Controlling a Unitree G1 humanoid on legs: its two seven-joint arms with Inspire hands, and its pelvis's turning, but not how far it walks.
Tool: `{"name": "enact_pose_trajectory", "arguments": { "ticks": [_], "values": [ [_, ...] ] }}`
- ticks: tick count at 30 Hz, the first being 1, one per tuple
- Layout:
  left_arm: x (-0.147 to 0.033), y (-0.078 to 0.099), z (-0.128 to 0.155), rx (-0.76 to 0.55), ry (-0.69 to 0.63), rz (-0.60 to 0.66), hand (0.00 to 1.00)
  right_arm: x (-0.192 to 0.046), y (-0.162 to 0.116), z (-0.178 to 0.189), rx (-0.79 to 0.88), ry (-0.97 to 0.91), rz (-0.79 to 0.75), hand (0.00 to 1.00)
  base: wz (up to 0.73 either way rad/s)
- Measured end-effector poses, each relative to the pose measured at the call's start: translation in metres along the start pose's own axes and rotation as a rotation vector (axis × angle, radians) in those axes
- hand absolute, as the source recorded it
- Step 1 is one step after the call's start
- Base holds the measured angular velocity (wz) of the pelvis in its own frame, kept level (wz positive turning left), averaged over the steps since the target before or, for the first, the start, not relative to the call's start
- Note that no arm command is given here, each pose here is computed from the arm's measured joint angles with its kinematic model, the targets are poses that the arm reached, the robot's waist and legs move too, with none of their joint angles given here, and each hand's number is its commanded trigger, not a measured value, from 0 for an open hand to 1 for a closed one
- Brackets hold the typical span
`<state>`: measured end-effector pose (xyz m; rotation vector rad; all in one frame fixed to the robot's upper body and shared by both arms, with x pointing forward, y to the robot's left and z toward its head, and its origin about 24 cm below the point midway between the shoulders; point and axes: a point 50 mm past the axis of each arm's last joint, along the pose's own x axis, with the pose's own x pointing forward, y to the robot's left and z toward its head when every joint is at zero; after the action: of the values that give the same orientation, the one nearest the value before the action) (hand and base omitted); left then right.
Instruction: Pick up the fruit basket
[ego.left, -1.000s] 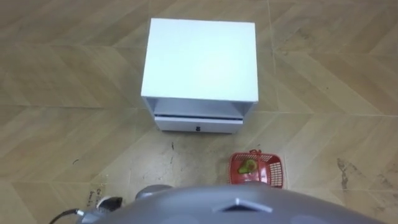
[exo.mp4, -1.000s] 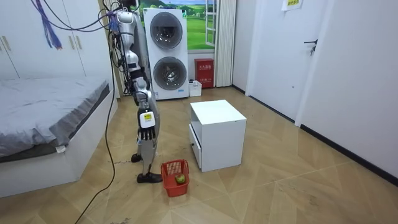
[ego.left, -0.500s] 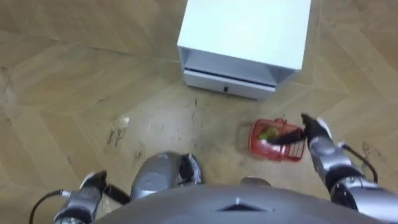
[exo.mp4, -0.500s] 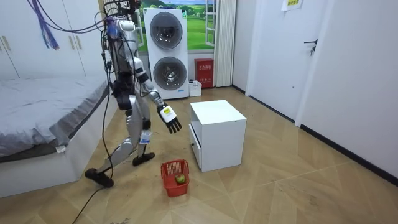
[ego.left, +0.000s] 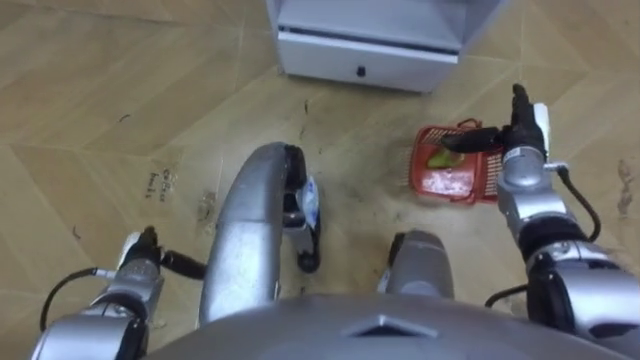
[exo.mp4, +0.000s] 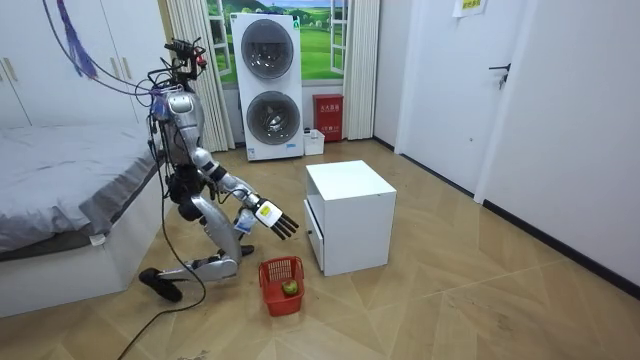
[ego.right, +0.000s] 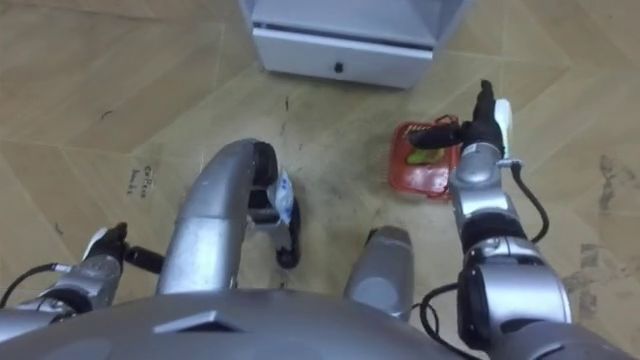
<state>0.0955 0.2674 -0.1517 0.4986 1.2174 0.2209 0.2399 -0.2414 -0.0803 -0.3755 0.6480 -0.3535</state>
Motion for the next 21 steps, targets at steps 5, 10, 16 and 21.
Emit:
{"name": "enact_pose_trajectory", "arguments": {
  "ticks": [5, 10, 16, 21],
  "values": [
    [-0.002, -0.001, -0.012, 0.025, 0.018, -0.001, 0.00, 0.000, -0.001, 0.000, 0.023, -0.002, -0.033, 0.00, 0.16],
    [-0.006, -0.006, -0.029, 0.069, 0.033, -0.015, 0.00, -0.003, -0.004, -0.001, 0.031, -0.023, -0.057, 0.00, 0.05],
    [-0.010, -0.011, -0.046, 0.081, 0.060, -0.019, 0.00, -0.008, -0.012, -0.004, 0.037, -0.049, -0.086, 0.00, 0.07],
    [-0.013, -0.019, -0.048, 0.099, 0.038, -0.049, 0.00, -0.005, -0.017, 0.003, -0.010, -0.084, -0.083, 0.00, 0.06]
  ]
}}
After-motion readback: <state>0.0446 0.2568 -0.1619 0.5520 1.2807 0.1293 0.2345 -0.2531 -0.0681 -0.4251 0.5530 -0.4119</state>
